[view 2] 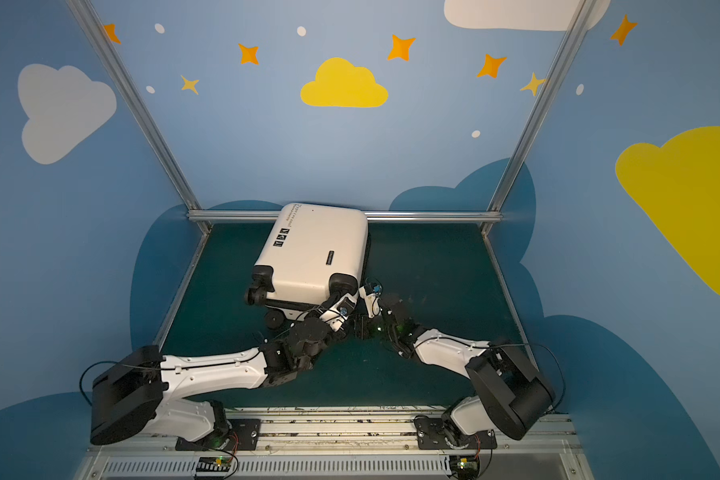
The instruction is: Pack the luggage
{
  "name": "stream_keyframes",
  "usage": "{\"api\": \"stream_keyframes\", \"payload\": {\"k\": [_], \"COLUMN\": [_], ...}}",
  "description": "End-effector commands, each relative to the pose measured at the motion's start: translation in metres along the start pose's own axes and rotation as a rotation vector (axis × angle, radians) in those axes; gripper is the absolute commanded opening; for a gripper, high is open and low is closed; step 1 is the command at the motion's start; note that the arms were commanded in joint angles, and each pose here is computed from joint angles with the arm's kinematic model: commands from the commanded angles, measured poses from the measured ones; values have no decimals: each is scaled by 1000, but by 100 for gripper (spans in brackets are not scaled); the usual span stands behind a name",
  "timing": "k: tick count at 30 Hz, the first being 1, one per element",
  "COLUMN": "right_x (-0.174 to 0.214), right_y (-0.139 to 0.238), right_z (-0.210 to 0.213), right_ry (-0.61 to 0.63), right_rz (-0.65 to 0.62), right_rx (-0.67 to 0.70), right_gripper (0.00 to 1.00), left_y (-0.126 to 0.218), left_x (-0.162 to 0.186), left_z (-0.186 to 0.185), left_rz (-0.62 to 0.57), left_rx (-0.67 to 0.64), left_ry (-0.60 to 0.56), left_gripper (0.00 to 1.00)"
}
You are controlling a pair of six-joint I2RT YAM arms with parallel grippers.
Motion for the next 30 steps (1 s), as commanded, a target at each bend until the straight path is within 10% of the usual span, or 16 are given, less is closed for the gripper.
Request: {"api": "stream_keyframes", "payload": {"k": [1, 22, 30], "right_x": [-12, -20, -23], "right_y": [-5, -15, -15], "right_z": [6, 17, 22], "right_ry": [0, -10, -3], "right_rz": [-59, -91, -97], "right_rx": [-10, -35, -55], "right_gripper": [46, 10, 23], "left_y": [8, 9, 10], "left_x": [-32, -32, -30], "left_z": [-10, -10, -9], "left_rz": [-95, -88, -85], "left_rx": [104, 104, 101], "left_ry": [59, 70, 70], "left_gripper": [24, 24, 24]}}
Point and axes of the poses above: each gripper's point midway between its finger pads, its own y axis back along the fingers, its own z axis along the line the jaws close on, x = y × z, the point moved 4 cm from there along y, back along the fingers, and after that the axes turned 4 degrees about y, right-handed, at the moved point
